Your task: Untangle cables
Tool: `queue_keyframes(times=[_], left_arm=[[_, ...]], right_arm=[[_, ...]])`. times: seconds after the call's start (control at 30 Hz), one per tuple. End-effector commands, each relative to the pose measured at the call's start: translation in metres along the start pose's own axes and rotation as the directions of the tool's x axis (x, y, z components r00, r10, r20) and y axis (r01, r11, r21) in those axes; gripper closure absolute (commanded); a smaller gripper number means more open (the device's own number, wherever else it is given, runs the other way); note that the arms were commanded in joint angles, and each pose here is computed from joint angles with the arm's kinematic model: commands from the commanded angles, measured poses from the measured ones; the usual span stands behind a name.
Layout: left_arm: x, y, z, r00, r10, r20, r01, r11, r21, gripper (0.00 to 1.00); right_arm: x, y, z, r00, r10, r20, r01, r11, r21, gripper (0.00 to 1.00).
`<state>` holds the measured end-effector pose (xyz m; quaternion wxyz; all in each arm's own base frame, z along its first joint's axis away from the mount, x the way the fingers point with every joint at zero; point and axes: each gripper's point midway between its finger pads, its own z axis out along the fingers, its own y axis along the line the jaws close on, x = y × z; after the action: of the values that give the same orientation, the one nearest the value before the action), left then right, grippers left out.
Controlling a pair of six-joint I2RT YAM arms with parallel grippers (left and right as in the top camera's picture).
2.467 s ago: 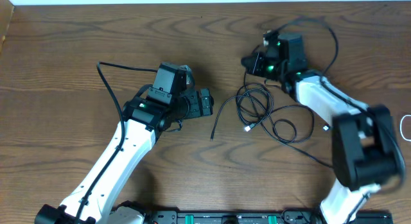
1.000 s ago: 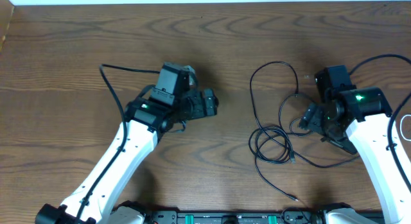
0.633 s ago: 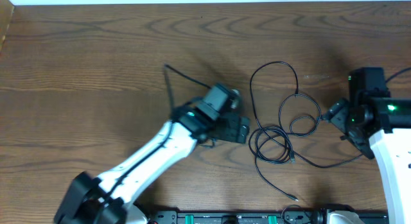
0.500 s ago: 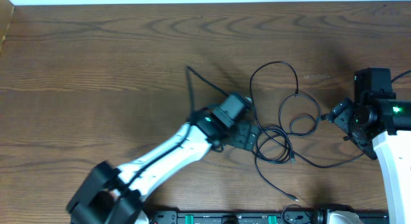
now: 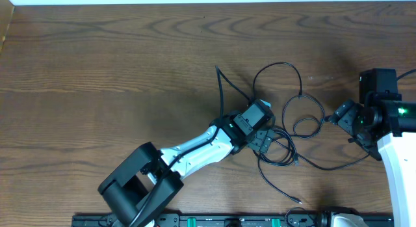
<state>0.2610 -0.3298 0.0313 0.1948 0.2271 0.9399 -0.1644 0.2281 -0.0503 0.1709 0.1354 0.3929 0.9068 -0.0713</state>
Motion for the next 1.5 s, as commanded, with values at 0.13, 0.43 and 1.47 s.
queue_keyframes(times=[0.13, 0.43, 1.47], left_arm=[[0.009, -0.002, 0.017, 1.0, -0.016, -0.025, 0.016, 1.0, -0.022, 0.28], [0.019, -0.008, 0.04, 0.989, -0.142, -0.037, 0.142, 0.99, -0.021, 0.5], [-0.092, 0.125, -0.112, 0.82, -0.35, 0.453, 0.47, 0.863, -0.183, 0.93]], right_arm=[[-0.003, -0.001, -0.003, 1.0, -0.013, 0.015, 0.014, 1.0, -0.006, 0.01], [-0.004, 0.001, -0.003, 1.0, -0.011, 0.022, 0.011, 1.0, -0.012, 0.01], [0.036, 0.104, -0.022, 0.905, -0.424, 0.025, 0.389, 0.804, -0.449, 0.01]])
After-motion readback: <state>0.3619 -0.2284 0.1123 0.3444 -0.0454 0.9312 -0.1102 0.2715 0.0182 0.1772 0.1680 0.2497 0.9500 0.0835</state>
